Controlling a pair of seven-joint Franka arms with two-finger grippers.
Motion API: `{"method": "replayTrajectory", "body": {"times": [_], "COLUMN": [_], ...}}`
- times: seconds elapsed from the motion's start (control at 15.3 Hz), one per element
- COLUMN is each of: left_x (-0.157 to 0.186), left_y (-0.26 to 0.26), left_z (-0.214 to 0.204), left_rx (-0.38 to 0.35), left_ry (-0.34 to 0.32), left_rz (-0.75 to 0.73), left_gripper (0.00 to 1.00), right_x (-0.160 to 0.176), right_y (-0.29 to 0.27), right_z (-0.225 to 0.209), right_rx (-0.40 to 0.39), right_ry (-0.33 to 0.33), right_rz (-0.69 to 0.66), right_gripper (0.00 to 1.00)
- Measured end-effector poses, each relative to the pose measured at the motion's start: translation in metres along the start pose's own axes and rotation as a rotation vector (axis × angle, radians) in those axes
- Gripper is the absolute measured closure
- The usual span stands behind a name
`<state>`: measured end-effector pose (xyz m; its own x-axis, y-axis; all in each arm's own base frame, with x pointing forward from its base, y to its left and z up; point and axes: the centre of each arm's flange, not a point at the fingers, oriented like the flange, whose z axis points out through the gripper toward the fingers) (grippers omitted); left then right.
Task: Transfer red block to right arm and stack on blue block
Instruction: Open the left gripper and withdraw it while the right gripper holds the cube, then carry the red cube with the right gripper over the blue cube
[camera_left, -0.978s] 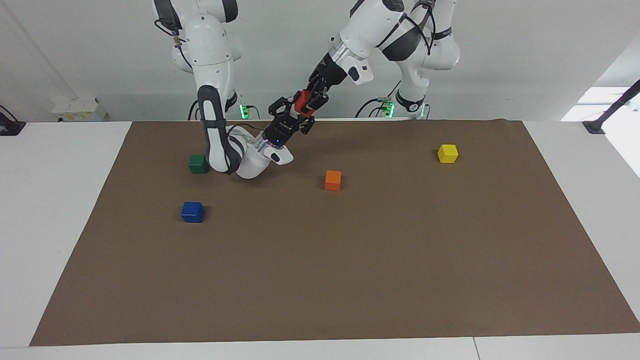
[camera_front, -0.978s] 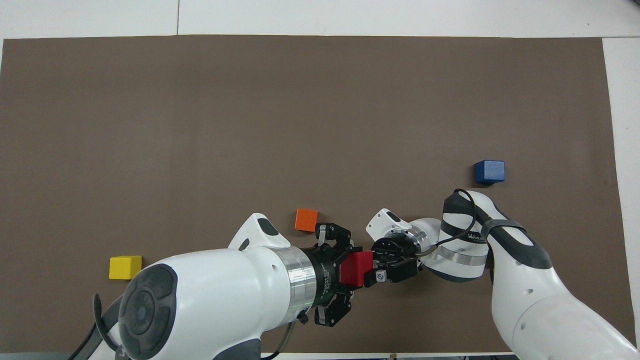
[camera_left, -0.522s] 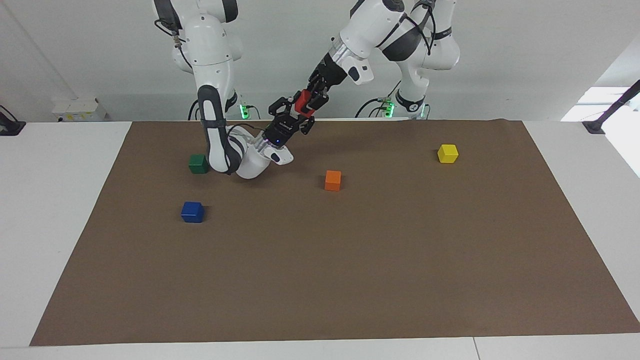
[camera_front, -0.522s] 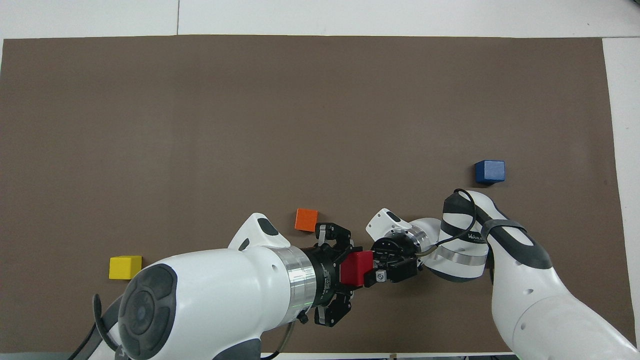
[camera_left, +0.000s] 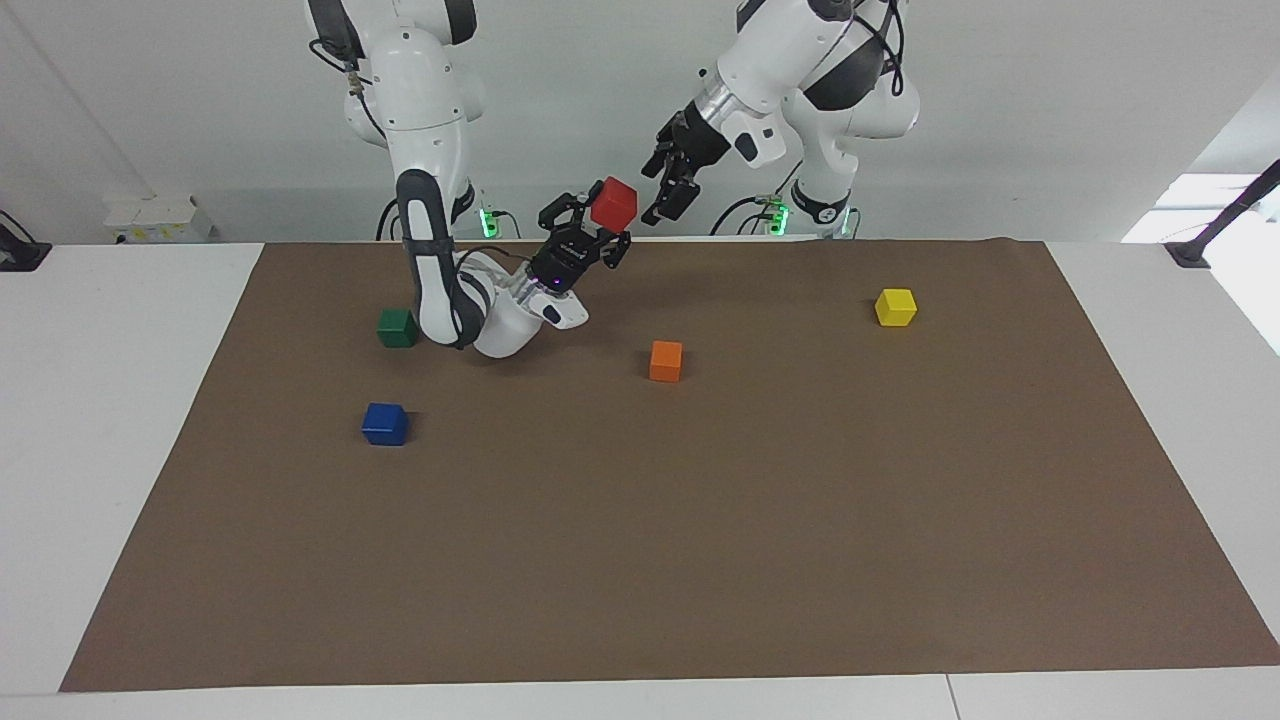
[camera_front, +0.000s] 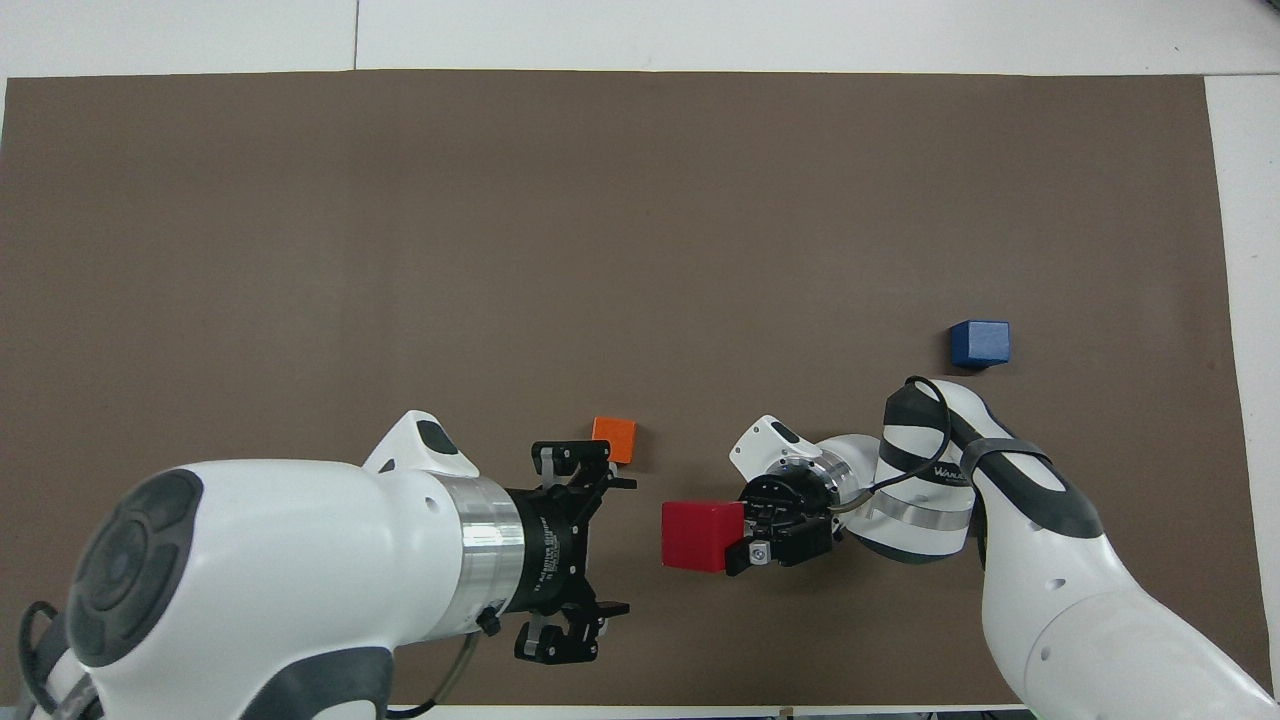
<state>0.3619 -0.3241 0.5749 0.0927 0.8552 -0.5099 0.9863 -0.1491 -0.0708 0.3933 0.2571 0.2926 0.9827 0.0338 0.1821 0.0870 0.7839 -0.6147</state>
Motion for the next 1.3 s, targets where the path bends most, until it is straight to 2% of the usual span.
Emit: {"method": "replayTrajectory", "body": {"times": [0.2, 0.39, 0.52, 0.65, 0.78, 0.91, 1.04, 1.11, 1.3], "left_x": [0.045, 0.106, 0.142, 0.170, 0.207, 0.240, 0.248, 0.247, 0.240], "left_y": [0.019, 0.045, 0.053, 0.057, 0.062, 0.067, 0.071, 0.072, 0.081], "left_z": [-0.029, -0.062, -0.079, -0.092, -0.115, -0.140, -0.149, -0.151, -0.166], "left_rx": [-0.008, -0.054, -0.060, -0.028, -0.034, -0.094, -0.132, -0.125, -0.004], "left_ry": [0.008, 0.033, 0.139, 0.274, 0.322, 0.353, 0.380, 0.407, 0.529], "left_rz": [0.090, 0.244, 0.409, 0.572, 0.609, 0.594, 0.602, 0.636, 0.878], "left_gripper": [0.00, 0.00, 0.00, 0.00, 0.00, 0.00, 0.00, 0.00, 0.00], "right_x": [0.002, 0.013, 0.032, 0.051, 0.067, 0.081, 0.097, 0.105, 0.126], "right_y": [-0.001, -0.010, -0.030, -0.059, -0.085, -0.103, -0.118, -0.130, -0.181], "right_z": [0.000, 0.003, 0.008, 0.013, 0.016, 0.017, 0.019, 0.022, 0.043], "right_rx": [-0.002, -0.027, -0.064, -0.101, -0.132, -0.170, -0.243, -0.293, -0.464], "right_ry": [-0.001, -0.007, -0.008, -0.003, 0.006, 0.023, 0.049, 0.058, 0.069], "right_rz": [-0.004, -0.001, 0.017, 0.036, 0.052, 0.073, 0.099, 0.115, 0.158], "right_gripper": [0.44, 0.44, 0.44, 0.44, 0.44, 0.44, 0.44, 0.44, 0.44]}}
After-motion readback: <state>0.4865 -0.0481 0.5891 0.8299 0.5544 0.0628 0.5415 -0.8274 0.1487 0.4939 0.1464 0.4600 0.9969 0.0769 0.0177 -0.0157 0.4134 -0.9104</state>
